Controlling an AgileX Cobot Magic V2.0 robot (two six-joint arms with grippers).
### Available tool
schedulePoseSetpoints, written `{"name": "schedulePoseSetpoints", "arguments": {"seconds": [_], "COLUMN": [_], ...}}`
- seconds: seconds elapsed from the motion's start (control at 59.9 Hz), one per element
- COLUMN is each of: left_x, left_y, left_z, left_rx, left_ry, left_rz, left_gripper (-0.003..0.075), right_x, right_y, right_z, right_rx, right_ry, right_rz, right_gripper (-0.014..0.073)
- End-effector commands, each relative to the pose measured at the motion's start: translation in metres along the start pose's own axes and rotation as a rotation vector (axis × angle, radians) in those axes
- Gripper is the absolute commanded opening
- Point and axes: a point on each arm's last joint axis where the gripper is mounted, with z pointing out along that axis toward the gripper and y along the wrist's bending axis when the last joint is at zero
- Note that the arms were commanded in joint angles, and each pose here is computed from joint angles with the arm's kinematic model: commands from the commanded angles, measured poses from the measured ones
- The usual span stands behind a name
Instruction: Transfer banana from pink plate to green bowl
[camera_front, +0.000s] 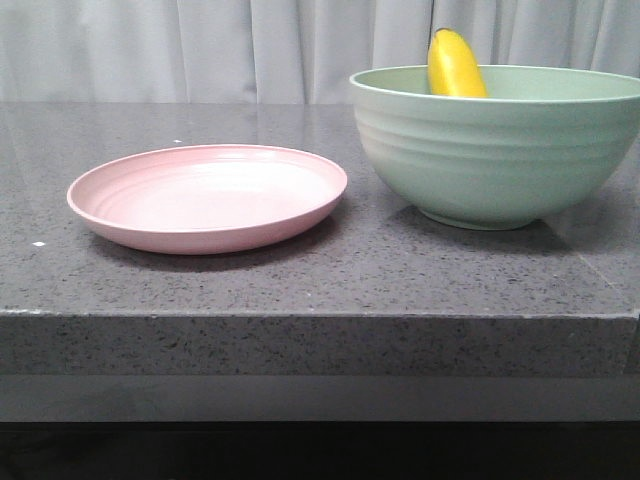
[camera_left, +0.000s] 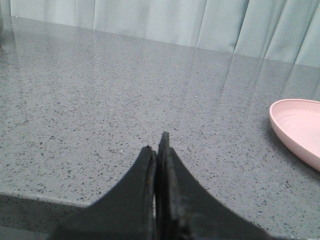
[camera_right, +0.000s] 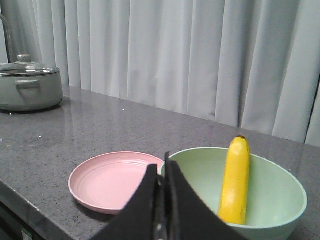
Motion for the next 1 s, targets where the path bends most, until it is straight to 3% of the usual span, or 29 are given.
{"name": "schedulePoseSetpoints", "arguments": {"seconds": [0.0, 0.217, 0.4, 0.517, 0.984], "left_x": [-0.008, -0.008, -0.008, -0.008, -0.008], "left_y": [-0.001, -0.001, -0.001, -0.001, -0.001], "left_z": [-0.002, -0.002, -0.002, -0.002, -0.002], "left_rx": [0.010, 0.010, 0.010, 0.010, 0.010], "left_ry": [-0.105, -0.105, -0.105, -0.105, -0.105], "left_rz": [-0.007, -0.007, -0.007, -0.007, -0.007], "left_gripper": [-0.0020, -0.0020, -0.0020, -0.0020, -0.0020], "right_x": [-0.011, -0.005, 0.001, 0.007, 0.085], "right_y": [-0.003, -0.008, -0.024, -0.033, -0.044], "right_z": [0.001, 0.000, -0.002, -0.002, -0.009], "right_rx": [0.038, 0.094, 0.271, 0.354, 0.496], "right_ry": [-0.049, 0.019, 0.045, 0.003, 0.050], "right_rz": [0.018, 0.023, 0.144, 0.134, 0.111], "right_gripper": [-0.0062, -0.0062, -0.0062, -0.0062, -0.0062]}}
